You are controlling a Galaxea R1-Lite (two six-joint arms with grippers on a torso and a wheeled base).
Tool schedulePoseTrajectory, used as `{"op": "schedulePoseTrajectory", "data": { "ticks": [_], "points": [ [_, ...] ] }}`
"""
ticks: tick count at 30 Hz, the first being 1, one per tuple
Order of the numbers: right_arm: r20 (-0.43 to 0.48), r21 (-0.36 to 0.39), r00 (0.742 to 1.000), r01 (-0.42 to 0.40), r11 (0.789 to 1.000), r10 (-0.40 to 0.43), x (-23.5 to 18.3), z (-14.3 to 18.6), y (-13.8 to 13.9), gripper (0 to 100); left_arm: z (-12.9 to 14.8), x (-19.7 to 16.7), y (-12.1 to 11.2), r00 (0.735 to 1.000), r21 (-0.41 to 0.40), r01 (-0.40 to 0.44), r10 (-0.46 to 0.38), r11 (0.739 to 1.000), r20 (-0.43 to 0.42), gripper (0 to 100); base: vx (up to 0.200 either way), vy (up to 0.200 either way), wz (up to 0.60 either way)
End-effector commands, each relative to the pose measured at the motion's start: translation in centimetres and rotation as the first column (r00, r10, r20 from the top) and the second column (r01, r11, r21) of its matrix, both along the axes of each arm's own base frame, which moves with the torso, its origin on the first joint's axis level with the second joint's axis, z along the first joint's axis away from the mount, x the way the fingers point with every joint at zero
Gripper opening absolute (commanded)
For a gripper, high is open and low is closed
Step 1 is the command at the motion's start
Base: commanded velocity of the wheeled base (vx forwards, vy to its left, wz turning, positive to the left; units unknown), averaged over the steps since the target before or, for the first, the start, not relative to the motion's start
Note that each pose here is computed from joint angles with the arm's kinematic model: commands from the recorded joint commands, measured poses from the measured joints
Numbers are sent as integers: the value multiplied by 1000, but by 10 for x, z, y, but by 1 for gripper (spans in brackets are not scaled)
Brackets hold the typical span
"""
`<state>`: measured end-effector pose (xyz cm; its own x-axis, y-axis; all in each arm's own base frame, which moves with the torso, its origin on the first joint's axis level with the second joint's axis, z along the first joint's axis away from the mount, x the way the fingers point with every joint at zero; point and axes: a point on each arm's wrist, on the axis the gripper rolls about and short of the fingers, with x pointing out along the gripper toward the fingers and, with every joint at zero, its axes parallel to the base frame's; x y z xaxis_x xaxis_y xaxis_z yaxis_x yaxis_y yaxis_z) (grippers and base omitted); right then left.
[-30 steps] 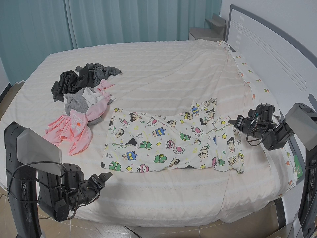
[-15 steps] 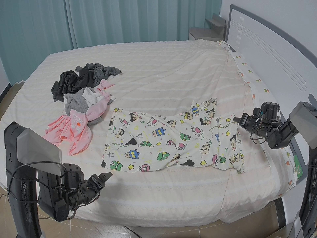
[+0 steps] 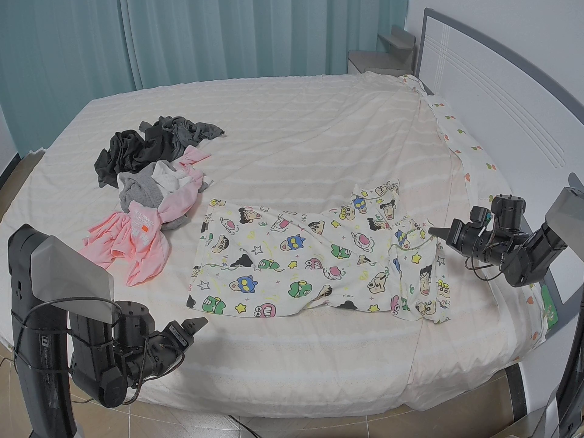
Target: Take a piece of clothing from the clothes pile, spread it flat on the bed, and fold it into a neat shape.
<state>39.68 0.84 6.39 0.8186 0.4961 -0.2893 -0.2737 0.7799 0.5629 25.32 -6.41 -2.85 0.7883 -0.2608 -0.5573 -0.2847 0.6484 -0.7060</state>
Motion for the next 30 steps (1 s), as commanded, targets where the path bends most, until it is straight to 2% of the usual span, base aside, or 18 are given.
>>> {"op": "schedulePoseTrajectory", "data": {
  "ticks": [1, 5, 16, 22, 27, 28, 30],
  "points": [
    [-9, -19, 999, -43, 999, 43, -15, 0, 1, 0, 1, 1, 0, 1000, -4, 0, 0, 1000, 15, 100, 0, 0, 0],
    [-8, -37, 996, -86, 996, 86, -24, -1, 2, 0, 1, 1, 0, 1000, -4, 0, 0, 1000, 15, 100, 0, 0, 0],
    [11, -20, 997, -82, 996, 82, -22, 9, 2, 0, 1, 1, -1, 1000, -3, 2, -2, 1000, 16, 100, 0, 0, 0],
    [38, 31, 998, -41, 999, 40, -7, 22, 3, 0, 1, 1, -1, 1000, -3, 2, -2, 1000, 16, 100, 0, 0, 0],
    [27, 33, 1000, -10, 999, 9, 3, 20, 1, 0, 1, 1, -1, 1000, -3, 2, -2, 1000, 16, 100, 0, 0, 0],
    [-12, 29, 1000, 13, 999, -13, 13, 12, -3, 0, 1, 1, -1, 1000, -4, 2, -2, 1000, 15, 100, 0, 0, 0],
    [-30, 23, 999, 34, 999, -34, 19, 5, -6, 0, 1, 1, -1, 1000, -3, 2, -2, 1000, 16, 100, 0, 0, 0]
  ]
}}
